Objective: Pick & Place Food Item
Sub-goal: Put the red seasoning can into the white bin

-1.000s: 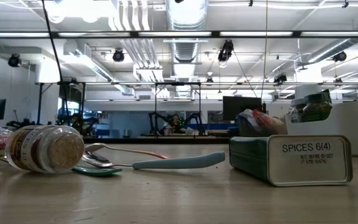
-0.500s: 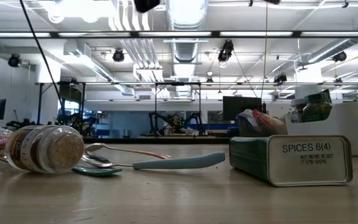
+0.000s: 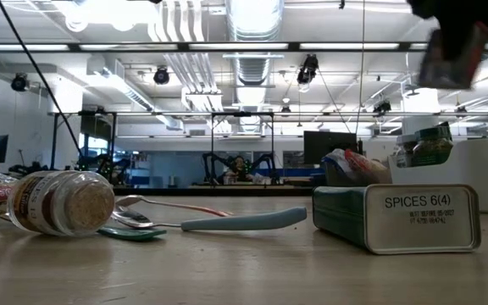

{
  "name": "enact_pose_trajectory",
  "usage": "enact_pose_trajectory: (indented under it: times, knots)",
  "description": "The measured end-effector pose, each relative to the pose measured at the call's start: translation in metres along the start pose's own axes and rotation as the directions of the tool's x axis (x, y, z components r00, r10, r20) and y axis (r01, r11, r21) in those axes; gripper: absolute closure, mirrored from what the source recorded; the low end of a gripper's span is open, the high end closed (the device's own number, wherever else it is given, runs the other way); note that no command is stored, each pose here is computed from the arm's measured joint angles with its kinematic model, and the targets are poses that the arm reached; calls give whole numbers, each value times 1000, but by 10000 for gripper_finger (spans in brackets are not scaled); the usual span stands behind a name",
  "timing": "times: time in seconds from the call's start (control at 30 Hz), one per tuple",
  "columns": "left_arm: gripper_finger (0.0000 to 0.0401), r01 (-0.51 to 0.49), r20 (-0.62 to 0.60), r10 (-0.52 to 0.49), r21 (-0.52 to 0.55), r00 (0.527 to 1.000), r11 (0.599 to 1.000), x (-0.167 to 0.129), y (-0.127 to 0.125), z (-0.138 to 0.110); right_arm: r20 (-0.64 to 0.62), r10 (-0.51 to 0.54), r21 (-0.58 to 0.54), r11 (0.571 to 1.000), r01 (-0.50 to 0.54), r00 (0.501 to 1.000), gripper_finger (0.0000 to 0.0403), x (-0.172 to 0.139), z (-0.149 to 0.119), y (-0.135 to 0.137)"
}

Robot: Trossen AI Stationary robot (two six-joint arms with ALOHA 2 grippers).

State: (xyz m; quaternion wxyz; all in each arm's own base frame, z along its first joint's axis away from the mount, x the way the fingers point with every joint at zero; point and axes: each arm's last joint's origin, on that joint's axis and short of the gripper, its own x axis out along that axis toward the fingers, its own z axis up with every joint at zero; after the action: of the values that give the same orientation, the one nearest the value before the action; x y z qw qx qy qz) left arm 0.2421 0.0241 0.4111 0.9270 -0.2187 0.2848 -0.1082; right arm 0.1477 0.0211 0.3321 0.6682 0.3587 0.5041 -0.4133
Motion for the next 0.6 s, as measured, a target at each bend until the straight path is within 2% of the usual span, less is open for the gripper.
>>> enact_pose_trajectory:
  times: [0.23,0.47,0.6]
  knots:
    - [59,-55,-9,55,-25,998,998,-6,4,-18,-141,-84,64,993,94,986,203,35,-15,-16]
    - [59,-69,-44,65,-85,997,994,3,14,-36,-203,-116,68,989,132,972,203,54,-20,-14]
    - [59,-64,-32,62,-83,998,994,7,17,-39,-225,-130,76,986,150,966,203,66,-20,-8]
